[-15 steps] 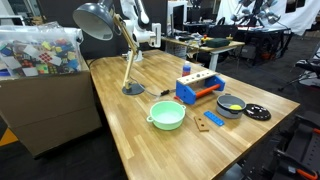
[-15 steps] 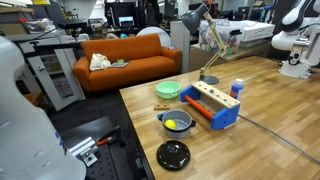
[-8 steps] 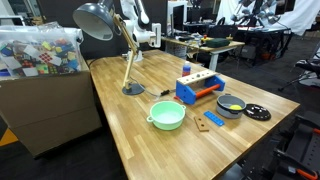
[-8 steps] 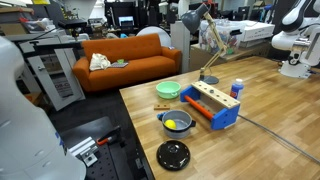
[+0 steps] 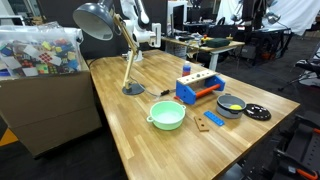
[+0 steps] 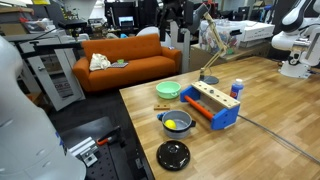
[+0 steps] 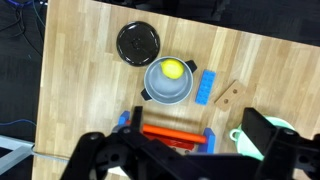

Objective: Pick up the bolt and put it on the table

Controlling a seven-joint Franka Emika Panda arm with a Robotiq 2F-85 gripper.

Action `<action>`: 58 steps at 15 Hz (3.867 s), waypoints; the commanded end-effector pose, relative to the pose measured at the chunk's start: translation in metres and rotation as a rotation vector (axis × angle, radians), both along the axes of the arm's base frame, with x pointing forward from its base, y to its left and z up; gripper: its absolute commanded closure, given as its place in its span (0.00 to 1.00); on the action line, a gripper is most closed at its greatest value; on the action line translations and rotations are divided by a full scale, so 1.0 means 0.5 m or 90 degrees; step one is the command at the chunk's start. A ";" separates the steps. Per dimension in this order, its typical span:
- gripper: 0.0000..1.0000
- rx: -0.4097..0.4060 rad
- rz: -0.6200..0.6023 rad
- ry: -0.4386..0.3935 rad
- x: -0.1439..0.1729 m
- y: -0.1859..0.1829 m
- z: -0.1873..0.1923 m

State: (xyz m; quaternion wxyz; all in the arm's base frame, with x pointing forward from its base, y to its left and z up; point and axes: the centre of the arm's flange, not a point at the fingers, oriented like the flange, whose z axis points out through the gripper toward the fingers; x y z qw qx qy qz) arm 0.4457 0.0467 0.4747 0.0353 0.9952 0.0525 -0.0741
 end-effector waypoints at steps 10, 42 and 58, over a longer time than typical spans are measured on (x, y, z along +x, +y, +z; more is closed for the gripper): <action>0.00 0.001 0.000 -0.005 0.001 -0.001 0.008; 0.00 -0.007 -0.126 -0.167 0.277 0.021 -0.178; 0.00 -0.013 -0.192 -0.123 0.362 -0.037 -0.323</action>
